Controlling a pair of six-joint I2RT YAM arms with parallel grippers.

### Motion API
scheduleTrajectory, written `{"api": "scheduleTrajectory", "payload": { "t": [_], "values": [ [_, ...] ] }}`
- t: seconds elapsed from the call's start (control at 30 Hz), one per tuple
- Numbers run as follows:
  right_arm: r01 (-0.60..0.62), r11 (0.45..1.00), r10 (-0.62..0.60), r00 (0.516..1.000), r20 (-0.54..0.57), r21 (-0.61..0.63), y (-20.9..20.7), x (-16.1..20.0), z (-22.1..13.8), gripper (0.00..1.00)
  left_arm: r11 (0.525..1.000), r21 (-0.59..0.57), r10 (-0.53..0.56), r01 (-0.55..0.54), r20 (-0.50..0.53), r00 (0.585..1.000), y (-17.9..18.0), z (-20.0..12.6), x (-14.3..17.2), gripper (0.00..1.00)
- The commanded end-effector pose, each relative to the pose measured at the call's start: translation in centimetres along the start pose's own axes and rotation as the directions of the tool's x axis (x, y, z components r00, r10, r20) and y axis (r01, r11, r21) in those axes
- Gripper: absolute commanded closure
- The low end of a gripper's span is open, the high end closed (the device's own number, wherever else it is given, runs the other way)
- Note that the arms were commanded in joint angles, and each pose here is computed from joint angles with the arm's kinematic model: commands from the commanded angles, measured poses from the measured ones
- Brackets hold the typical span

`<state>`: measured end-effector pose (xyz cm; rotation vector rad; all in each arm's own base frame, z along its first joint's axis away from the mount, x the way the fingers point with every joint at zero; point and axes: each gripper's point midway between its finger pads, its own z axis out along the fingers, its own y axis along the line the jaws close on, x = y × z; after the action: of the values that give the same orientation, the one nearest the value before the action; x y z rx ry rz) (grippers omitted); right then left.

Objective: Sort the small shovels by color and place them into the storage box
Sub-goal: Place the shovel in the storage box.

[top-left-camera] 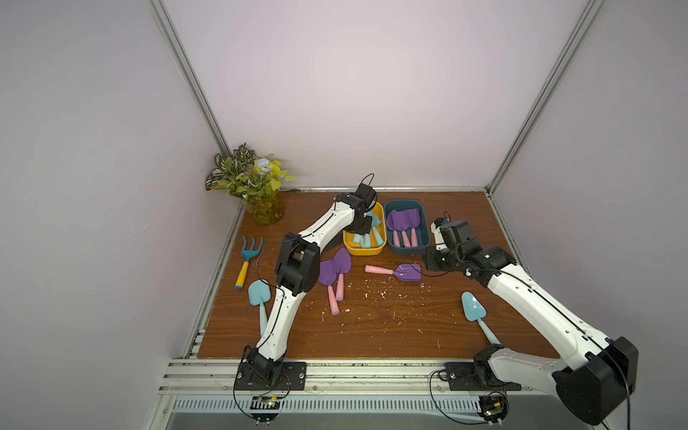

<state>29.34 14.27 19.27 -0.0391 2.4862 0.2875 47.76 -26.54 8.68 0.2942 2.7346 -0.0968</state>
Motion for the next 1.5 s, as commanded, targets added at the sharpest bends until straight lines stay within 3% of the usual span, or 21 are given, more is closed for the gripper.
{"api": "scheduleTrajectory", "payload": {
  "t": [0.0,0.43,1.47],
  "values": [
    [-0.004,1.000,0.004,1.000,0.023,-0.031,0.5,-0.3,-0.4,0.61,0.999,-0.032,0.023,-0.023,0.000,1.000,-0.1,0.2,0.1,1.00],
    [-0.001,1.000,0.001,1.000,0.015,-0.017,0.2,0.2,-0.2,0.60,0.997,-0.066,0.033,-0.034,-0.026,0.999,0.5,1.5,0.8,0.99],
    [0.004,1.000,-0.004,1.000,0.004,-0.008,-0.1,0.7,0.4,0.60,0.997,-0.069,0.031,-0.037,-0.081,0.996,1.1,3.0,2.4,0.81]
  ]
}}
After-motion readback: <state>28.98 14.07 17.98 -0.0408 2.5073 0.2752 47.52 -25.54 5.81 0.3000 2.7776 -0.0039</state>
